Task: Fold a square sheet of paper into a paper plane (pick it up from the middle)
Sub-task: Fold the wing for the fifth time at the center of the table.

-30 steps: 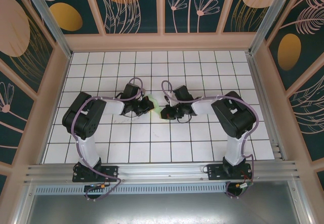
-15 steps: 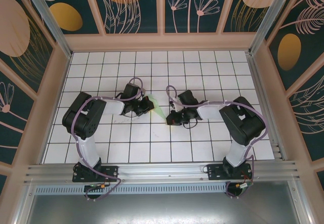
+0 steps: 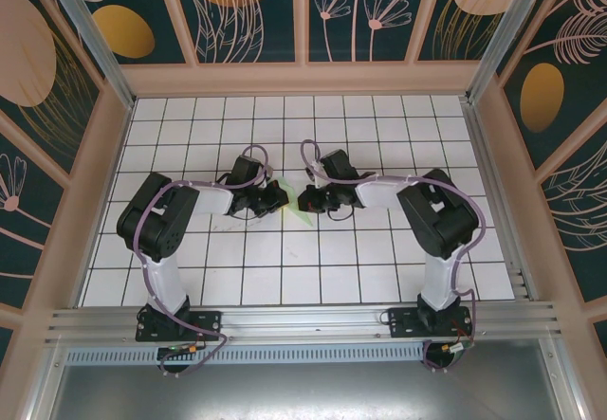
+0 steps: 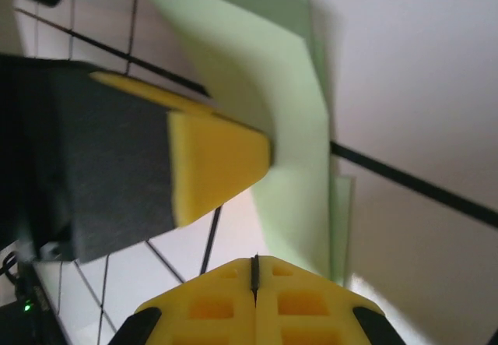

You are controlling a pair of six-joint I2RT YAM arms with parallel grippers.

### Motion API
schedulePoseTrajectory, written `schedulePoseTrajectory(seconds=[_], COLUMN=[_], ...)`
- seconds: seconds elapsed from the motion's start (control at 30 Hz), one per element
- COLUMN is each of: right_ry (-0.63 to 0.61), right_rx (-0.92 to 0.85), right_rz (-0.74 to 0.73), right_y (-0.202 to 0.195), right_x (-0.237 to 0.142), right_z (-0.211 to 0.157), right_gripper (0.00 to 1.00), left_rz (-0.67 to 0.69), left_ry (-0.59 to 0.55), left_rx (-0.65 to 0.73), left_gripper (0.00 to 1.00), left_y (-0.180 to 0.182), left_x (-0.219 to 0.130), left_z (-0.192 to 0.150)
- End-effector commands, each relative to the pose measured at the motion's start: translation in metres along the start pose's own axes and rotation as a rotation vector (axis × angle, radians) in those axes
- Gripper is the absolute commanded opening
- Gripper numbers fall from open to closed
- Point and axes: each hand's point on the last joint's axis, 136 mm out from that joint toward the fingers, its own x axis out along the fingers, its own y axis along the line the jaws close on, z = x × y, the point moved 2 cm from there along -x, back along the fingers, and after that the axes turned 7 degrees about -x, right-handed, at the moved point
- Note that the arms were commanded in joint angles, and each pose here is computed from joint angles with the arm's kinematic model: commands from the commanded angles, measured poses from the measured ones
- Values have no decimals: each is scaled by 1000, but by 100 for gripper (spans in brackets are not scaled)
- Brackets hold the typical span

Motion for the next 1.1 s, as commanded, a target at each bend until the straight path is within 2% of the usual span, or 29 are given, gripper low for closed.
schedulePoseTrajectory(seconds=[0.0, 0.07, 0.23, 0.37, 0.7, 1.07], right_ry=[17, 41, 88, 101, 119, 154], right_rx=[9, 21, 42, 45, 55, 60], right_rz=[-52, -86, -148, -161, -157, -171], right_y=[-10, -19, -35, -39, -41, -46], right_x=[9, 13, 16, 17, 21, 22], right_z=[0, -7, -23, -27, -31, -42], right_gripper=[0, 0, 0, 0, 0, 0], left_rz=[119, 76, 7, 5, 4, 101], left_ry=[-21, -34, -115, -145, -94, -99], left_rx=[-16, 21, 146, 199, 190, 209], left_gripper=[0, 1, 18, 21, 21, 20], left_y=[27, 14, -24, -34, -18, 9], left_x=[1, -3, -22, -27, -13, 0], left_z=[2, 6, 22, 29, 21, 25])
